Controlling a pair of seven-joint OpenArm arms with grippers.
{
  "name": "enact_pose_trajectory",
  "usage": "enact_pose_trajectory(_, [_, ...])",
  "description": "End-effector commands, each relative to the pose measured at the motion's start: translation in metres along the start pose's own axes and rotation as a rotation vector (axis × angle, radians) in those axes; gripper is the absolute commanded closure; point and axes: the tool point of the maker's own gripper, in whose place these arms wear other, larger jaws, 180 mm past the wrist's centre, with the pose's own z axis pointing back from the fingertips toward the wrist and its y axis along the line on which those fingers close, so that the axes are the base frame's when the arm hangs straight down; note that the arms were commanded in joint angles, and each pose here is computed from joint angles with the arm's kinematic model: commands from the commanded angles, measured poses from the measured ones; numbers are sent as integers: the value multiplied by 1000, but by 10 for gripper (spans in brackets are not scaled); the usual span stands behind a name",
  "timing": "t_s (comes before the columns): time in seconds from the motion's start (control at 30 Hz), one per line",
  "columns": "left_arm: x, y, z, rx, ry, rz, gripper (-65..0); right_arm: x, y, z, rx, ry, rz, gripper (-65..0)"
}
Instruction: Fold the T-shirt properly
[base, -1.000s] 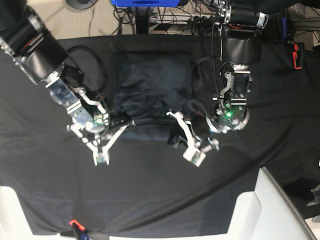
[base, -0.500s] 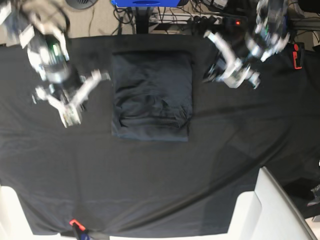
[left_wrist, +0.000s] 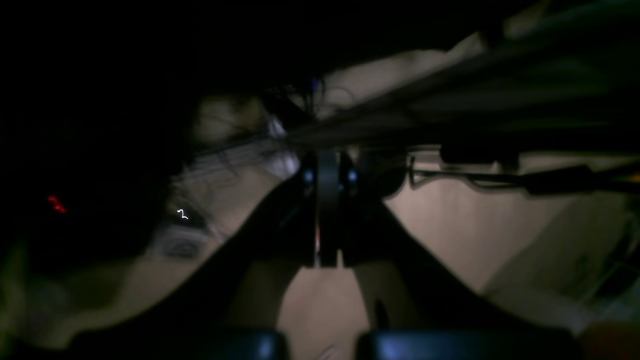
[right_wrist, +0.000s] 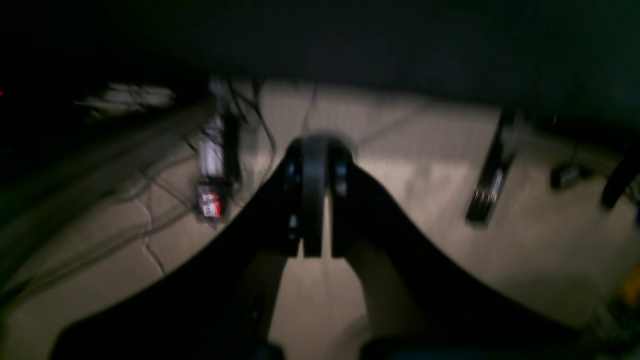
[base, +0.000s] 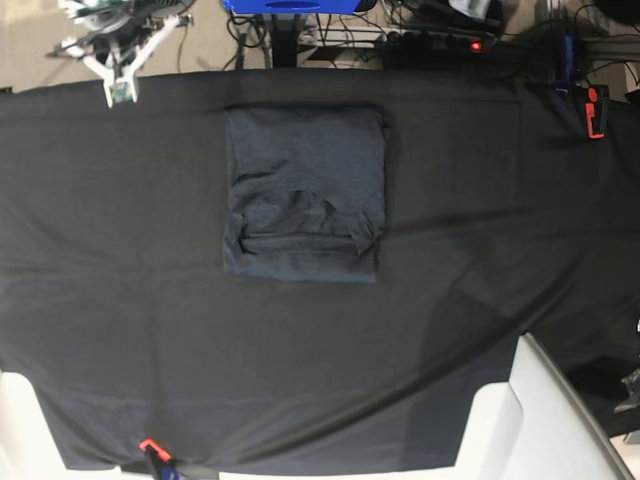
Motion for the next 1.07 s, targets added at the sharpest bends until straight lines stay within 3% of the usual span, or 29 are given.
enact_pose_trajectory(0.0, [-13,10,4,31,2,34,0,-25,1,-4,-11,66,12,-17])
enact_pose_trajectory(0.1, [-60,19,-8,72,53,153,0,-75,12,-30,-7,184,110,-17])
enact_pose_trajectory(0.2, [-99,27,-14,100,169,191,0,-124,20,-59,6,260,232,-17])
enact_pose_trajectory(0.33, [-96,33,-40,60,292,43,0,-181,18,-96,23,377,358,-21])
enact_pose_trajectory(0.4, [-89,42,-55,69,350,-50,0,-176,27,-103,78,284,363,-21])
enact_pose_trajectory(0.47, [-80,48,-70,86,398,-104,0,-139,52,-108,138,74,342,-21])
enact_pose_trajectory(0.53, [-69,50,-83,96,411,-128,0,-128,55,-105,152,-34,332,-21])
enact_pose_trajectory(0.73, [-54,48,-95,85,375,-153,0,-126,24,-105,-22,-28,-25,-21])
enact_pose_trajectory(0.83, [-54,49,-94,87,376,-154,0,-128,19,-105,-53,-21,-78,-21])
enact_pose_trajectory(1.03, [-51,50,-96,87,371,-158,0,-126,20,-106,-51,-24,-82,-21])
